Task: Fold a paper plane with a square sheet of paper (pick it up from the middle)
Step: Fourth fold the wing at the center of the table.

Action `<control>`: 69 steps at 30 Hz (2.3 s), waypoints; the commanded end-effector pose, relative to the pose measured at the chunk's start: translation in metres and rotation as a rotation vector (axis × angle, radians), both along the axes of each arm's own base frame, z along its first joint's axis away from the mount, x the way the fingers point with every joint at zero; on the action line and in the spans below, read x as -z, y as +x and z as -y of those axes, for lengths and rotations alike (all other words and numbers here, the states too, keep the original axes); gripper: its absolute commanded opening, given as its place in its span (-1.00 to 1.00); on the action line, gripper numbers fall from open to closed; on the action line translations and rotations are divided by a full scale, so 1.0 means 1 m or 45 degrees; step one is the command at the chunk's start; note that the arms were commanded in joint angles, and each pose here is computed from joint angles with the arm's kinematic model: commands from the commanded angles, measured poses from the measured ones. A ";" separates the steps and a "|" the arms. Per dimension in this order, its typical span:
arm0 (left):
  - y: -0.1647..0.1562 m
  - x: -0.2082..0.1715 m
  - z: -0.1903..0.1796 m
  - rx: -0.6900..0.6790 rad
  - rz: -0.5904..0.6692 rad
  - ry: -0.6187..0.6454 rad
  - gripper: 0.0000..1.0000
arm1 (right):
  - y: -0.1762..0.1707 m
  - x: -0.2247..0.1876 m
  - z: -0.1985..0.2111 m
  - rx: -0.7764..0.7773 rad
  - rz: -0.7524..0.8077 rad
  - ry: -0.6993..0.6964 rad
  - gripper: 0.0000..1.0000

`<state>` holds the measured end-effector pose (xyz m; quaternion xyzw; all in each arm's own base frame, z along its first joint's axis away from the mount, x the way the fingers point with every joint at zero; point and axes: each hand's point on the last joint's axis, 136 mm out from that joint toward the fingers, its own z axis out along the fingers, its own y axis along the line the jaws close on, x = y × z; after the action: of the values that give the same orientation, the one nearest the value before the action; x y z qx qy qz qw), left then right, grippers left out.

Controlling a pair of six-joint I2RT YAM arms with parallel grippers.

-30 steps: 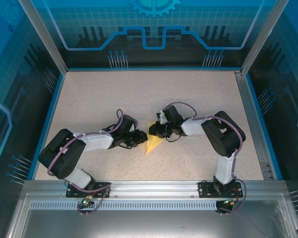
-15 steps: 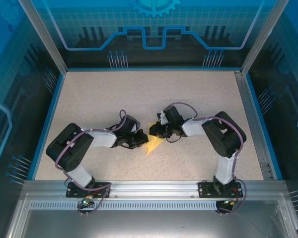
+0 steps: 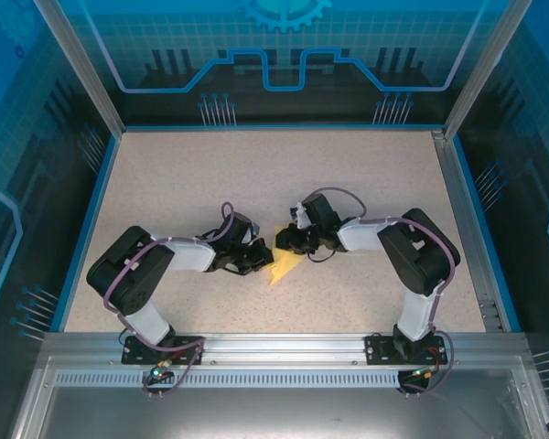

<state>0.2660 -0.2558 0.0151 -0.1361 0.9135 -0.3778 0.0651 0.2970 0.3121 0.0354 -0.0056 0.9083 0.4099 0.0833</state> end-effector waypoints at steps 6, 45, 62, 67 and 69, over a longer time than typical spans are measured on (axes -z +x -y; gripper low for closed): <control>0.003 0.001 0.005 0.046 0.004 -0.013 -0.90 | 0.003 -0.006 -0.008 -0.023 -0.011 0.004 -0.56; -0.039 -0.024 0.009 0.211 -0.019 -0.056 -0.35 | -0.016 0.058 0.022 0.007 -0.111 -0.267 -0.65; -0.043 -0.006 0.009 0.229 -0.053 0.020 -0.38 | -0.017 0.056 0.022 0.002 -0.110 -0.260 -0.65; -0.043 -0.012 0.008 0.240 -0.034 0.022 -0.33 | -0.017 0.057 0.022 0.000 -0.112 -0.262 -0.65; -0.045 -0.013 0.007 0.249 -0.031 0.023 -0.33 | -0.018 0.057 0.022 0.001 -0.115 -0.263 -0.65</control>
<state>0.2278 -0.2646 0.0241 -0.0664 0.9226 -0.3795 0.0185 0.3006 0.3087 0.0142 -0.0044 0.9259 0.3699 0.0762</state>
